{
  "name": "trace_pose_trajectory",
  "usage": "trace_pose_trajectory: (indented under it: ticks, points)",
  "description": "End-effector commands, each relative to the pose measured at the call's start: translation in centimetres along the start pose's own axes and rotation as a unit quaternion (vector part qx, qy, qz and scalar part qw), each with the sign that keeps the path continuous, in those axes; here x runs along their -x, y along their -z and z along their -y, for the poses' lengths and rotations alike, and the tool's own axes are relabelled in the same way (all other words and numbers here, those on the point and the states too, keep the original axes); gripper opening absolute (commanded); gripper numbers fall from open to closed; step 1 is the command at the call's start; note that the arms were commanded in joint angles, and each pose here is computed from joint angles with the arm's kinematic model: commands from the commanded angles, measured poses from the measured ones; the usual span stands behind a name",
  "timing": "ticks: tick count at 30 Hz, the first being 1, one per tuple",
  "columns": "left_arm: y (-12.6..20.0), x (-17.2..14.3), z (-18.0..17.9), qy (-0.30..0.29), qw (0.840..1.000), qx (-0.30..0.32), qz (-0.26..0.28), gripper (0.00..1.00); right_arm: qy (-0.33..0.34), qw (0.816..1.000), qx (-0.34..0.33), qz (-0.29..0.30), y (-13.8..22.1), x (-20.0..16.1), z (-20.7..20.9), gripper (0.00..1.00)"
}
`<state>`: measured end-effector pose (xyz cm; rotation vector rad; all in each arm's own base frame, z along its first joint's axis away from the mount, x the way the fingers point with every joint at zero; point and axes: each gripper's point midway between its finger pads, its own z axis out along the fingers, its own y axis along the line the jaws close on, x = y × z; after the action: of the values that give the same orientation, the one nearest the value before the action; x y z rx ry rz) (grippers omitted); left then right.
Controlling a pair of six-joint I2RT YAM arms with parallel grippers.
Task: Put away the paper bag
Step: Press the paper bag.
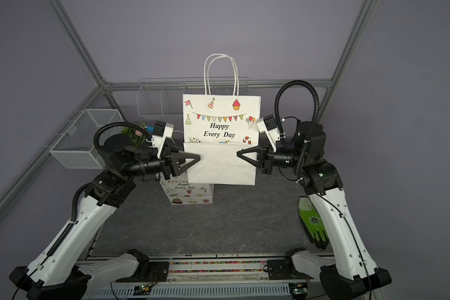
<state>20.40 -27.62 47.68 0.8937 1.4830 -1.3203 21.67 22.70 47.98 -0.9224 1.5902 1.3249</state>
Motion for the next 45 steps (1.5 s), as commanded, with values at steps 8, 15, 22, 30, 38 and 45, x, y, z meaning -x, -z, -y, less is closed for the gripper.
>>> trace_pose_trajectory:
  ticks: [8, 15, 22, 30, 38, 45]
  points:
    - [3.6, -0.2, -4.6, -0.023, 0.98, 0.197, 0.018, 0.72, -0.06, 0.988, -0.13, -0.055, 1.7, -3.5, 3.1, 0.07]
    - [7.1, 0.3, -5.3, -0.047, 0.958, 0.278, 0.048, 0.66, -0.131, 0.961, -0.215, -0.112, 3.8, -7.7, 4.2, 0.07]
    - [11.2, 1.9, -3.3, -0.088, 0.933, 0.328, 0.117, 0.64, -0.202, 0.918, -0.296, -0.168, 6.5, -13.0, 4.5, 0.07]
    - [12.3, 1.5, -3.6, -0.09, 0.923, 0.354, 0.122, 0.64, -0.309, 0.843, -0.37, -0.238, 9.8, -19.7, 7.5, 0.07]
    - [12.3, 0.3, -4.5, -0.095, 0.919, 0.369, 0.096, 0.66, -0.348, 0.79, -0.428, -0.268, 12.3, -21.3, 10.8, 0.06]
    - [10.4, -3.3, -11.0, -0.059, 0.903, 0.419, 0.071, 0.96, -0.375, 0.78, -0.411, -0.288, 11.3, -22.9, 14.8, 0.07]
